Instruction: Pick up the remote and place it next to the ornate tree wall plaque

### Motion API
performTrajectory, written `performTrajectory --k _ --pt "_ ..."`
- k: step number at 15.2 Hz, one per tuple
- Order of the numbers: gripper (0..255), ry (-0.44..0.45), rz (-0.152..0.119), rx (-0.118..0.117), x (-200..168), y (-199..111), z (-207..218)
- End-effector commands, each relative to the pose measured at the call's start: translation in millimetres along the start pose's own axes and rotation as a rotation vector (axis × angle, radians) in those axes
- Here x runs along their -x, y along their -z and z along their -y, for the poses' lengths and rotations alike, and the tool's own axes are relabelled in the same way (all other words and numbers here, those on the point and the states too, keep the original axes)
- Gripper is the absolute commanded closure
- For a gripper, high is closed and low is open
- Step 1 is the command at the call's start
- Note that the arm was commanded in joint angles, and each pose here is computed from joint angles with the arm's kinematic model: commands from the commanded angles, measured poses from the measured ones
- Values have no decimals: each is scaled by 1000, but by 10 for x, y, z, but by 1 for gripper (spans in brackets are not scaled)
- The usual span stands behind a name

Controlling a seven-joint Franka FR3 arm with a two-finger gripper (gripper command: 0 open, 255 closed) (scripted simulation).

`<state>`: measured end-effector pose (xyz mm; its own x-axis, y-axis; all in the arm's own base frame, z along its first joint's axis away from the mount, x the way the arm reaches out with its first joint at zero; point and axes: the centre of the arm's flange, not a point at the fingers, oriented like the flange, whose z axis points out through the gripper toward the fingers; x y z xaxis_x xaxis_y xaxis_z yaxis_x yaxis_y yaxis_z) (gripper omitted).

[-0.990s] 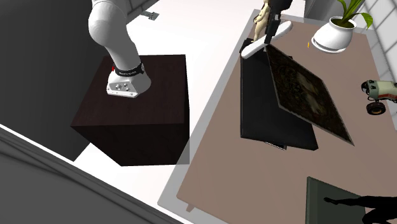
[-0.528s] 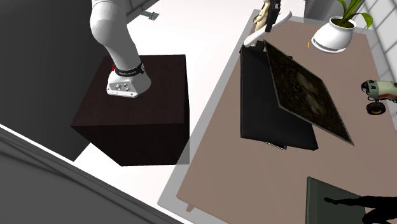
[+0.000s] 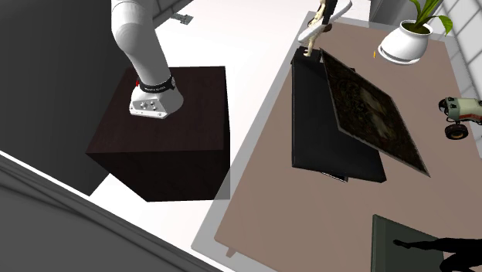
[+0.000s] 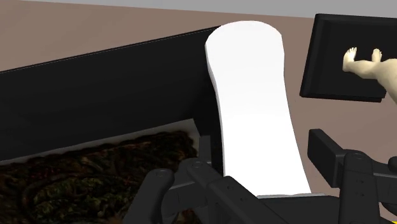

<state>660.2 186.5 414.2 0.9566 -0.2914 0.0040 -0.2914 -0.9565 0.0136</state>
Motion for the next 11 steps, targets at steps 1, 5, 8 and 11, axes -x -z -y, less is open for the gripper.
performTrajectory --k 1,5,8,11 --pt "255 -1 0 0 9 10 295" --pt "255 -1 0 0 10 -201 297" --pt "255 -1 0 0 11 -359 300" --pt "255 -1 0 0 11 -518 302"
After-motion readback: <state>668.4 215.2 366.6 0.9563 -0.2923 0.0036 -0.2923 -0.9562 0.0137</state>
